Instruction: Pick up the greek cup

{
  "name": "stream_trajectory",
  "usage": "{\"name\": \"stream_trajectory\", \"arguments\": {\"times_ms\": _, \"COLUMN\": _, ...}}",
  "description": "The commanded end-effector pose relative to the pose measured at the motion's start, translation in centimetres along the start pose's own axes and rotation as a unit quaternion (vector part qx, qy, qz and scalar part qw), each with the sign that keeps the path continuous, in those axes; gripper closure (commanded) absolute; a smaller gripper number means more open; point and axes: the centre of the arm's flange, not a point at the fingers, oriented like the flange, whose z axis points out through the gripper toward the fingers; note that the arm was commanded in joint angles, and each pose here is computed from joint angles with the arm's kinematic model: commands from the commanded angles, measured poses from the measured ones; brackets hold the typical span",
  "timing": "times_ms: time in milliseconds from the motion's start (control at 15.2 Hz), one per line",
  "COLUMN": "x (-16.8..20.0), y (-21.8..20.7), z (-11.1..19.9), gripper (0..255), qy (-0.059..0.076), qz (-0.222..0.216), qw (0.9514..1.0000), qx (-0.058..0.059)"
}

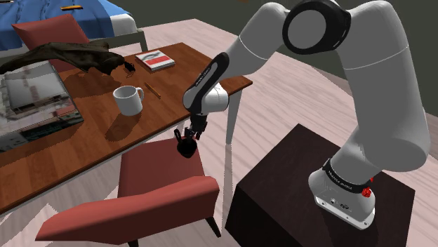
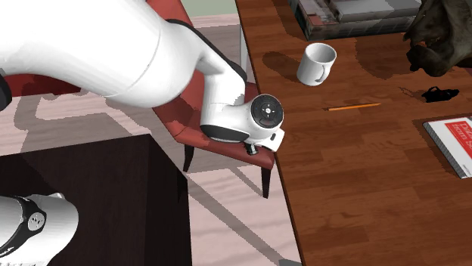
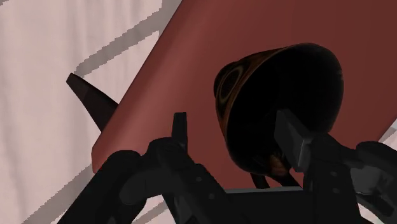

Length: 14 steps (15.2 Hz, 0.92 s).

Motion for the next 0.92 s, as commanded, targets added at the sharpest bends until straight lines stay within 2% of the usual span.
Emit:
{"name": "stream_trajectory", "arguments": {"times_ms": 0, "x": 0.0, "y": 0.0, "z": 0.1, "gripper": 255, "qy": 0.000, "qz": 0.000, "qw": 1.0000, "qx": 0.000}}
{"name": "stream_trajectory", "arguments": {"times_ms": 528, "x": 0.0, "y": 0.1, "z": 0.1, "gripper": 255, "qy": 0.000, "qz": 0.000, "qw": 1.0000, "qx": 0.000}}
{"name": "stream_trajectory", "arguments": {"times_ms": 858, "x": 0.1, "y": -0.8, "z": -2.4, "gripper": 255, "qy": 0.000, "qz": 0.000, "qw": 1.0000, "qx": 0.000}}
